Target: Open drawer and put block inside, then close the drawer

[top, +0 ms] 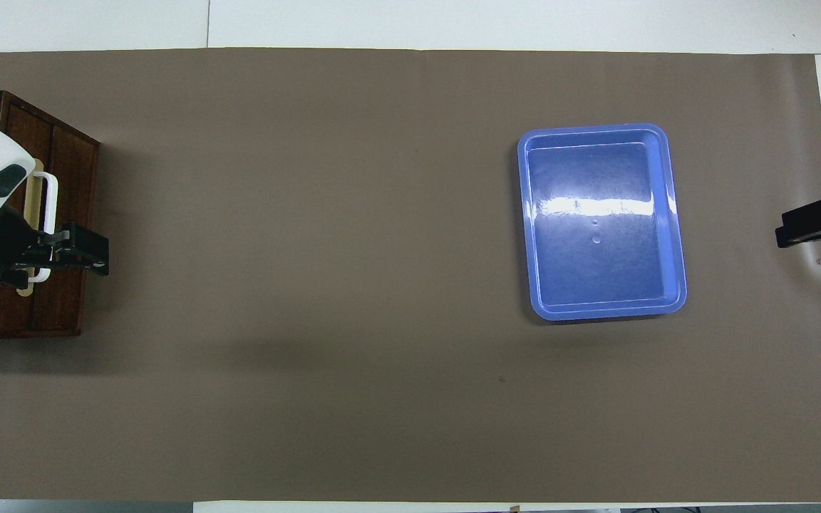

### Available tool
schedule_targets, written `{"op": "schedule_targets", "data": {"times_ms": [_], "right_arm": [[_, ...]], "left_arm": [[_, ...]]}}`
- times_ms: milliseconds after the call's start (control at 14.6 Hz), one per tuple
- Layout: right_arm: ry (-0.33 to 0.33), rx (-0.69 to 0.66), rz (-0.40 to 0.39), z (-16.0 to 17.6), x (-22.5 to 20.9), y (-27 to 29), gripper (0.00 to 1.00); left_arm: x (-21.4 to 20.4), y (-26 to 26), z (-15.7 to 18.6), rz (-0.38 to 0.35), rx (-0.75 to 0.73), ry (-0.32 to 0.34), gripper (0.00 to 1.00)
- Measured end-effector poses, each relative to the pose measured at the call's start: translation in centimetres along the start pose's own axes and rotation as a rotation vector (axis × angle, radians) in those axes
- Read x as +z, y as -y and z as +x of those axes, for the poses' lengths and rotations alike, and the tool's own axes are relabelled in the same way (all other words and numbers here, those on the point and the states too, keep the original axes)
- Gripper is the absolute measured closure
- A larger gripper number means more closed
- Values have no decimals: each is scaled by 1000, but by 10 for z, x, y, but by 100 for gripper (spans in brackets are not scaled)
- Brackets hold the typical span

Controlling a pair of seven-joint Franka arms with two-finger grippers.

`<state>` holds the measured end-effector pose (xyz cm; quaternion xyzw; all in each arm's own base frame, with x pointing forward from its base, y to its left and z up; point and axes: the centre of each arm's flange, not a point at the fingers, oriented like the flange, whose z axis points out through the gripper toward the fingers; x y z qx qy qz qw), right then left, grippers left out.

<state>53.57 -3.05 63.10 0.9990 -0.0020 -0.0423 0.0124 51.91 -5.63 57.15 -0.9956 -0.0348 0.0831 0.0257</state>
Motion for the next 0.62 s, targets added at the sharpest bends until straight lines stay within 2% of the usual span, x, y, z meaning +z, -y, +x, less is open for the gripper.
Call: {"op": "schedule_targets", "data": {"times_ms": [343, 618], "right_arm": [[0, 0, 0, 0, 0, 0, 0], [0, 0, 0, 0, 0, 0, 0]], "left_arm": [[-3, 34, 5, -16, 82, -11, 0], [-14, 33, 4, -17, 95, -38, 0]]}}
